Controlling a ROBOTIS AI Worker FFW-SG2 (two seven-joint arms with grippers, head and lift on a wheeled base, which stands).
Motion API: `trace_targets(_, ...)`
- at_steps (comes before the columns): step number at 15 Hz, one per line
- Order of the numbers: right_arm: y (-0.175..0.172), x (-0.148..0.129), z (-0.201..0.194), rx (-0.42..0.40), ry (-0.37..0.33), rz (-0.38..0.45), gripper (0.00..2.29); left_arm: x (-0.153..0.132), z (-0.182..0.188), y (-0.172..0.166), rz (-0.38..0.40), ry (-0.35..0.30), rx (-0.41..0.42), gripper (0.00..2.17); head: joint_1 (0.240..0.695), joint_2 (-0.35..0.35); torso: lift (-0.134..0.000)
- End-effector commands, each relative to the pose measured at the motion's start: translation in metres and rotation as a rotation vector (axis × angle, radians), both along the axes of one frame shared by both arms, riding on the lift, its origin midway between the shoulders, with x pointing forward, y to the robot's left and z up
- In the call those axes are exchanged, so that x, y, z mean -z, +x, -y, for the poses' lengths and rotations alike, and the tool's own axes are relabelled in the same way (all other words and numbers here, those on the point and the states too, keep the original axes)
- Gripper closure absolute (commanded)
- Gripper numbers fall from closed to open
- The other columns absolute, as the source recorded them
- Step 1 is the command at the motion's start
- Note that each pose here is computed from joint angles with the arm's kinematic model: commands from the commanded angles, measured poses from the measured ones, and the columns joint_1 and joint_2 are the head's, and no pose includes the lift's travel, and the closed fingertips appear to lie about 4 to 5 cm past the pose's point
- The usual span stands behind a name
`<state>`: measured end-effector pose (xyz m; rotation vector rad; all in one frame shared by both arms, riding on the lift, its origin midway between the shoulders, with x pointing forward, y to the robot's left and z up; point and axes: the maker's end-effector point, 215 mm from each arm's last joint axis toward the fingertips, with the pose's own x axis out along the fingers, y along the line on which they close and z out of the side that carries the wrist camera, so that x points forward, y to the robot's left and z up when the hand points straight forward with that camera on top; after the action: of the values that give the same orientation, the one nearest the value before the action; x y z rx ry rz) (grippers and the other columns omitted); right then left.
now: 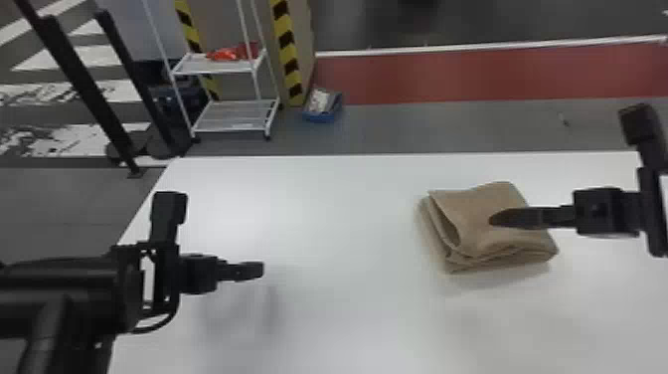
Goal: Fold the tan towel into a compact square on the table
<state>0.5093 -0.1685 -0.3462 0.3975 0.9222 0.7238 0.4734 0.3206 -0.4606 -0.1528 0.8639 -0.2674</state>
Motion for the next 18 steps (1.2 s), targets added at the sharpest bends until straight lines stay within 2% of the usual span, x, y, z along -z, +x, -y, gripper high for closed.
trace_targets(1,0.003,0.003,-0.016,0.025,0.027,-0.003,1.90,0.001,0.000,-0.001,-0.002,-0.001,0.000,0.09,0.695,0.168,-0.124)
trace_targets(3,0.006,0.043,-0.027,0.065,-0.002,-0.084,1.90,0.002,0.000,-0.002,-0.005,-0.001,0.000,0.09,0.695,0.175,-0.124)
trace_targets(6,0.059,0.044,-0.047,0.051,-0.010,0.055,1.90,0.004,0.001,-0.006,-0.009,-0.005,0.001,0.09,0.695,0.192,-0.124)
trace_targets(8,0.065,0.038,-0.057,0.053,0.020,0.067,1.75,0.004,-0.004,-0.007,-0.006,-0.005,-0.008,0.09,0.695,0.204,-0.124)
trace_targets(10,0.063,0.037,-0.058,0.054,0.023,0.067,1.43,0.004,-0.010,-0.008,-0.005,-0.003,-0.017,0.09,0.695,0.217,-0.124)
trace_targets(12,0.062,0.039,-0.058,0.055,0.030,0.066,1.37,0.005,-0.012,-0.007,-0.004,0.003,-0.017,0.09,0.695,0.226,-0.124)
trace_targets(13,0.066,0.034,-0.058,0.054,0.037,0.089,1.21,0.004,-0.009,-0.006,-0.004,0.003,-0.013,0.09,0.695,0.229,-0.124)
trace_targets(15,0.068,0.035,-0.059,0.049,0.020,0.105,0.21,0.003,-0.006,-0.006,-0.005,-0.002,-0.009,0.09,0.695,0.230,-0.124)
trace_targets(16,0.065,0.039,-0.058,0.050,0.014,0.095,0.08,0.002,-0.006,-0.006,-0.003,-0.002,-0.009,0.09,0.695,0.228,-0.124)
trace_targets(18,0.064,0.039,-0.057,0.050,0.000,0.090,0.08,0.002,-0.006,-0.004,-0.002,-0.001,-0.010,0.09,0.695,0.226,-0.124)
